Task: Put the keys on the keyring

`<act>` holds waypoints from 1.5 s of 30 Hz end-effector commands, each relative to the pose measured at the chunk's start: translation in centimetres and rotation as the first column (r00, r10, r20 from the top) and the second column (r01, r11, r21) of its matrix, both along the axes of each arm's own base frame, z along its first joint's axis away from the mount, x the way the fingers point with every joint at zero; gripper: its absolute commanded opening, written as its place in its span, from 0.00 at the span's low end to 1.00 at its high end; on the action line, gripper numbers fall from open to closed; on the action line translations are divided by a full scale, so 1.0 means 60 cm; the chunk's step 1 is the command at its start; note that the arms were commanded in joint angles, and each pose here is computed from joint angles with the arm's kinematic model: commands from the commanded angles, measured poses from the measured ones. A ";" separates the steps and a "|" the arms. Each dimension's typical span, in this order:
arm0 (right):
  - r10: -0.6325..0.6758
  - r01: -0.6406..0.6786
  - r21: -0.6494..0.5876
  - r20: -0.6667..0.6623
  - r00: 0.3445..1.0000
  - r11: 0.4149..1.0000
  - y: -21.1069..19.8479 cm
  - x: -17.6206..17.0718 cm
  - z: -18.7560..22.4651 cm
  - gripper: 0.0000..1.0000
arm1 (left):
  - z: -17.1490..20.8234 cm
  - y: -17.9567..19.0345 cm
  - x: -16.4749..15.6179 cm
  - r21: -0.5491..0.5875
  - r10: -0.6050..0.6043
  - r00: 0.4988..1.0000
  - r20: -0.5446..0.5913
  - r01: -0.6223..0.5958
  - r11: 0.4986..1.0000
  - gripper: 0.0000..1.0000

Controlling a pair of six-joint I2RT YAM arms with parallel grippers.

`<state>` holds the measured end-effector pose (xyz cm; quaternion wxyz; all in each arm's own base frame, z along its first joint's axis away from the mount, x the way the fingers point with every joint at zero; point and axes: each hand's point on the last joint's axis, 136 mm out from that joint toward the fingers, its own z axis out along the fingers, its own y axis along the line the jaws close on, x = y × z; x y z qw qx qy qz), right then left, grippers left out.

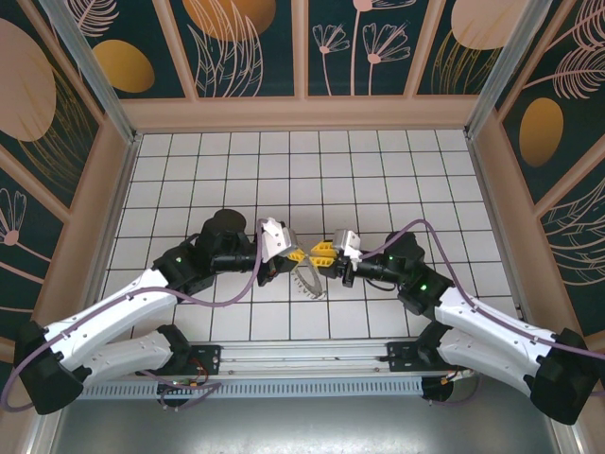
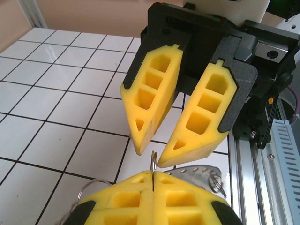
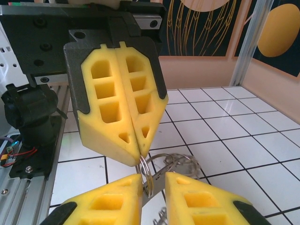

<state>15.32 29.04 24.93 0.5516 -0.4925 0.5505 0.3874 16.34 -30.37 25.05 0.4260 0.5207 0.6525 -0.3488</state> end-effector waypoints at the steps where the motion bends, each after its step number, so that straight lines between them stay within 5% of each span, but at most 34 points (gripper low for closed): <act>1: 0.004 -0.005 0.025 0.050 0.999 1.000 0.005 -0.001 0.031 0.19 | 0.033 -0.006 -0.001 -0.036 -0.024 0.999 0.041 0.026 0.999 0.00; 32: 0.038 -0.037 -0.007 0.075 0.996 0.999 0.012 -0.016 0.022 0.00 | 0.039 -0.004 -0.006 -0.068 -0.021 0.999 0.042 0.024 0.997 0.00; 36: 0.080 -0.086 0.053 0.099 0.992 0.995 0.002 -0.038 0.047 0.00 | 0.040 0.008 0.001 -0.102 0.038 0.997 0.060 -0.032 0.994 0.30; 45: 0.177 -0.186 0.150 0.075 0.981 0.971 0.002 -0.066 0.077 0.00 | 0.066 0.007 -0.026 -0.221 -0.018 0.997 0.069 0.033 0.975 0.32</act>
